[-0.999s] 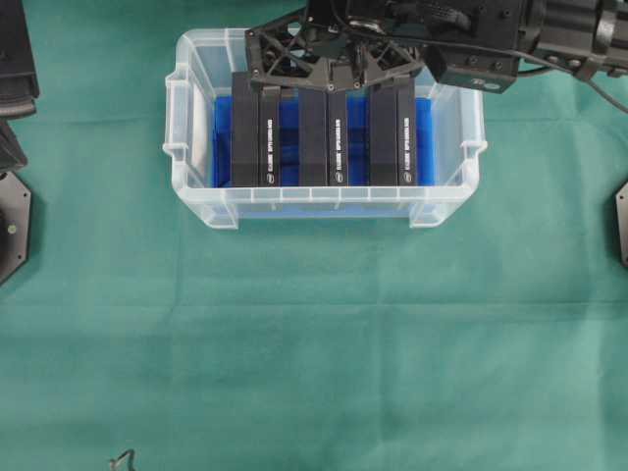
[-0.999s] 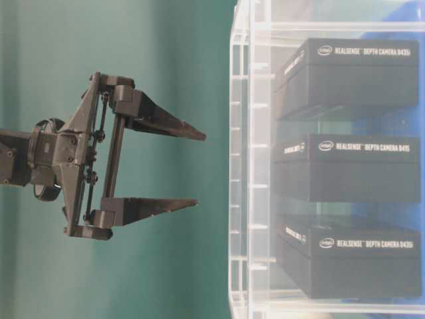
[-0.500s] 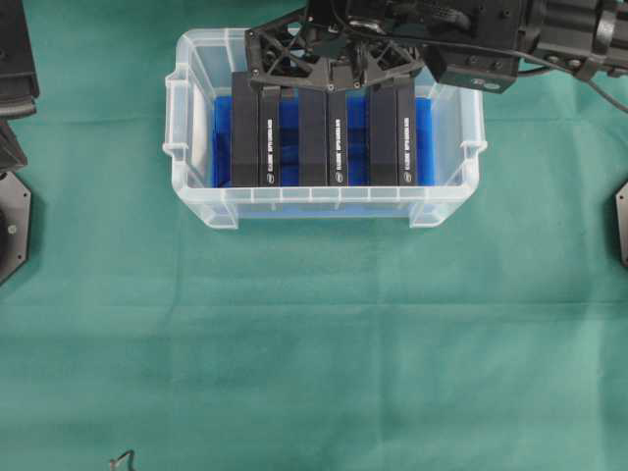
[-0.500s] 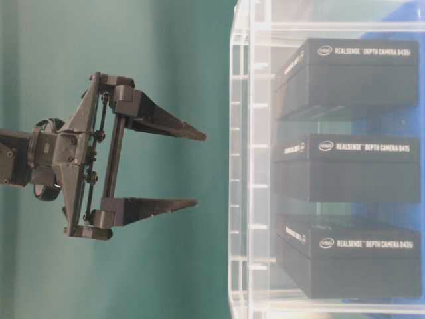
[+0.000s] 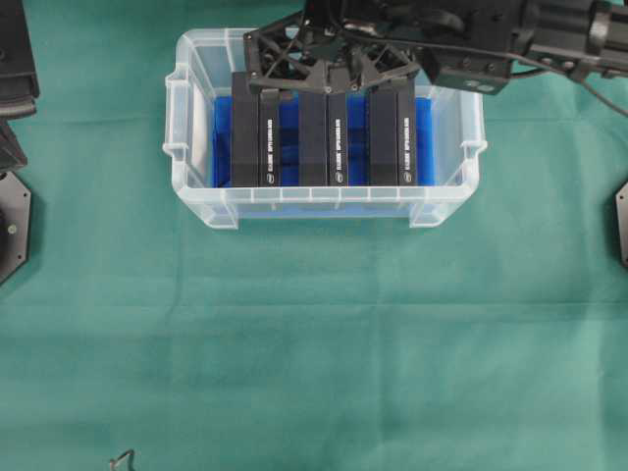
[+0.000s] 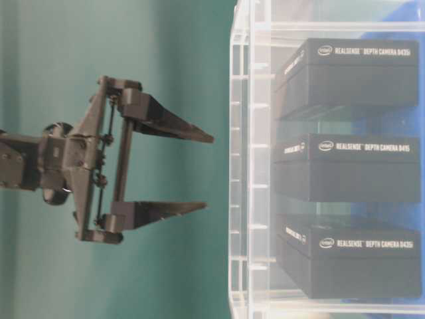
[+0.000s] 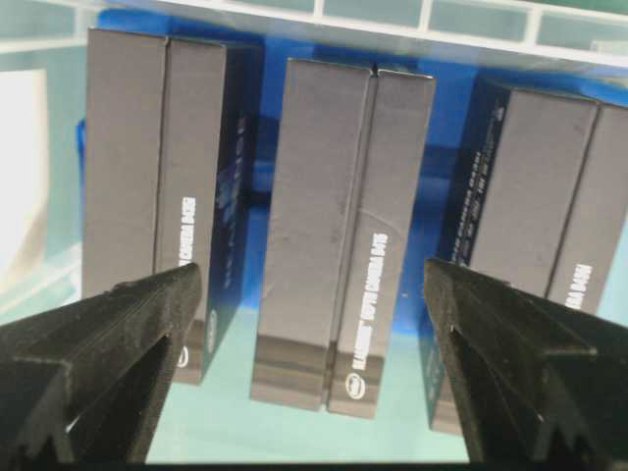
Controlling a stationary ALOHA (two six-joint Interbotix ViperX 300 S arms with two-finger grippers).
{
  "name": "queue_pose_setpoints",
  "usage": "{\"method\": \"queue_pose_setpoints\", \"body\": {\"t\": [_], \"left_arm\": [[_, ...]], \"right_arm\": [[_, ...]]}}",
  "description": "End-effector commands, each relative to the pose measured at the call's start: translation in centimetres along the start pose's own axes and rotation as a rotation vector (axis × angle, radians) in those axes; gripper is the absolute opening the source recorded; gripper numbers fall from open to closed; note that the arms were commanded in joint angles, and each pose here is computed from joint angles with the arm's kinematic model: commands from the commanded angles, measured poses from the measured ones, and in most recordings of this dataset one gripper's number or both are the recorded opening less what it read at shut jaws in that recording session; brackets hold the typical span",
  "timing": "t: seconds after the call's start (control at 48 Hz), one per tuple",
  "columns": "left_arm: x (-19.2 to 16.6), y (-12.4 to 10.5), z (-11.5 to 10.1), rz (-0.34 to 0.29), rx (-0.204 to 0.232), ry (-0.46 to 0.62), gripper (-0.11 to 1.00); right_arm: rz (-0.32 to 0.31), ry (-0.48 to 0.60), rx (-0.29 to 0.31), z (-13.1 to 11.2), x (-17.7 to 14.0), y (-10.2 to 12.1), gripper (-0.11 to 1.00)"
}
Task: Take the box out of the case with the right arm.
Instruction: 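Lower the right gripper around the middle box and close on it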
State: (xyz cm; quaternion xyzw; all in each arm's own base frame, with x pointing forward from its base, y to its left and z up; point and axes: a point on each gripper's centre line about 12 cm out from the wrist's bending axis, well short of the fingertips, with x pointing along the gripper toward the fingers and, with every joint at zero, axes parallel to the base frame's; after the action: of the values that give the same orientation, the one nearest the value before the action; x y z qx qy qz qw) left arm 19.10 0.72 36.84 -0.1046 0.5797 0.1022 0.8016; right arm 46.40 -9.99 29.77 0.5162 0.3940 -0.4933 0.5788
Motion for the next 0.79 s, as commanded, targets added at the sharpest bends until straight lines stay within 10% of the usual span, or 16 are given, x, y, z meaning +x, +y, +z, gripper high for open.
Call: {"method": "queue_pose_setpoints", "body": {"t": [0.0,0.77], "left_arm": [[-0.9,0.0,0.4,-0.009,-0.003,-0.031,0.11],[-0.8,0.0,0.4,-0.009,-0.004,-0.029,0.11]], "right_arm": [[0.048,-0.002,0.001,0.1,-1.1,0.4,0.97],[0.018,0.016,0.009,0.1,5.1,-1.0,0.97]]}}
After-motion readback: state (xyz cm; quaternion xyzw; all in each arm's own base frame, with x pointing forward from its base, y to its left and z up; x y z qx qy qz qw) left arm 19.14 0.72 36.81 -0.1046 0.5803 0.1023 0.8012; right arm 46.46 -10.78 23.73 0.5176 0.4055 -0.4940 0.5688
